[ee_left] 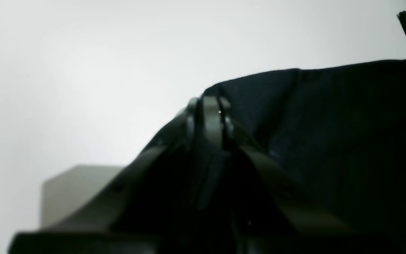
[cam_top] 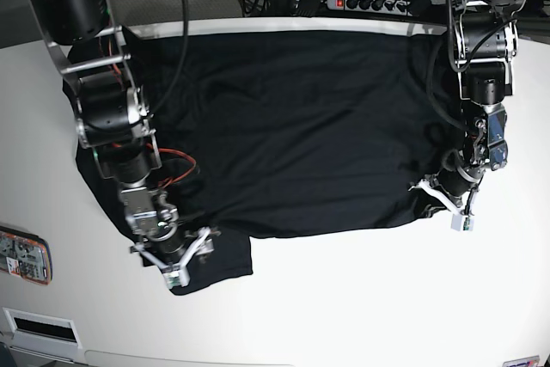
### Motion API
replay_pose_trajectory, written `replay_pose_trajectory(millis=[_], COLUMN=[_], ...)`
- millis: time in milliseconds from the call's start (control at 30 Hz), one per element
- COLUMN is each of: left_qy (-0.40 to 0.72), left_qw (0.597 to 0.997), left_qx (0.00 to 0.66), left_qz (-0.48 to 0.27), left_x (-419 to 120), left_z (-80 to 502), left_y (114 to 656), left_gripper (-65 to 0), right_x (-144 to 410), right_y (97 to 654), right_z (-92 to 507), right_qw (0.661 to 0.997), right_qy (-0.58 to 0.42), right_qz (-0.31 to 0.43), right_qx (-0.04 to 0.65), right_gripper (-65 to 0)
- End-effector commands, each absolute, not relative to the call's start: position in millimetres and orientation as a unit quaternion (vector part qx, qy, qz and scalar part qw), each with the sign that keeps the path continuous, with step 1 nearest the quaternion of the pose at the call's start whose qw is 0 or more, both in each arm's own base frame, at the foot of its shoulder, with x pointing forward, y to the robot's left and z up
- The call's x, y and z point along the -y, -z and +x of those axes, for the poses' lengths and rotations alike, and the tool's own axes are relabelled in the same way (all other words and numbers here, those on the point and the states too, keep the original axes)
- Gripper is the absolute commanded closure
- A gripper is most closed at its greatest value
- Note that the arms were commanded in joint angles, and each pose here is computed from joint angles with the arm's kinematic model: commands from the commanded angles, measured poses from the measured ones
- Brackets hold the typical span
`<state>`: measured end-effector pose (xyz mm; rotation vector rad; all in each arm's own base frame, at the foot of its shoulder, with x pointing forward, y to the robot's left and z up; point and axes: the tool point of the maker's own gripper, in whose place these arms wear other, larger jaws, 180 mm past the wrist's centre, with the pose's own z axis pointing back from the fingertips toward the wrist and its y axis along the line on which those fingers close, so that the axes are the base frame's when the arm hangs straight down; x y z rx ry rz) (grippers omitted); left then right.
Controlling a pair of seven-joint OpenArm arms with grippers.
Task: Fold the T-shirt properly
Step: 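Move the right gripper to the hem corner by the sleeve and grasp, then lift both hem corners and fold them over toward the collar edge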
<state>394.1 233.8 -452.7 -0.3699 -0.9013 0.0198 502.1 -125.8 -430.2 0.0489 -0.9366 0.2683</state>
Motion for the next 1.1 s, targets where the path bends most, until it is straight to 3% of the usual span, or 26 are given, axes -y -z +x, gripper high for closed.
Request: replay_pose_trajectory(millis=[0, 333, 767, 800, 867, 967, 1067], left_qy=[0.021, 0.046, 0.054, 0.054, 0.054, 0.054, 0.054], left_qw=[0.922, 0.917, 0.913, 0.913, 0.913, 0.913, 0.914], left_qx=[0.355, 0.368, 0.377, 0.377, 0.377, 0.377, 0.373], left_qz=[-0.153, -0.15, -0.149, -0.149, -0.149, -0.149, -0.15], left_x=[-235.1, -228.7, -226.3, -226.3, -226.3, -226.3, -226.3], left_z=[367.5, 360.0, 359.7, 359.7, 359.7, 359.7, 355.9], left_y=[482.5, 476.7, 471.5, 471.5, 471.5, 471.5, 474.5], left_gripper=[0.0, 0.0, 0.0, 0.0, 0.0, 0.0, 0.0], right_x=[113.0, 127.2, 131.8, 131.3, 117.8, 107.1, 107.4], right_y=[402.7, 400.5, 405.7, 409.7, 417.4, 421.7, 421.8], right_z=[523.6, 525.8, 522.3, 519.4, 510.7, 503.5, 503.5], right_qw=[0.867, 0.872, 0.88, 0.886, 0.897, 0.903, 0.903], right_qy=[-0.144, -0.083, -0.086, -0.089, -0.108, -0.126, -0.124], right_qz=[0.026, 0.04, 0.035, 0.036, 0.066, 0.09, 0.09], right_qx=[0.477, 0.48, 0.465, 0.453, 0.424, 0.401, 0.4], right_gripper=[-44.3, -44.3, -43.6, -40.9, -28.8, -0.5, 0.0])
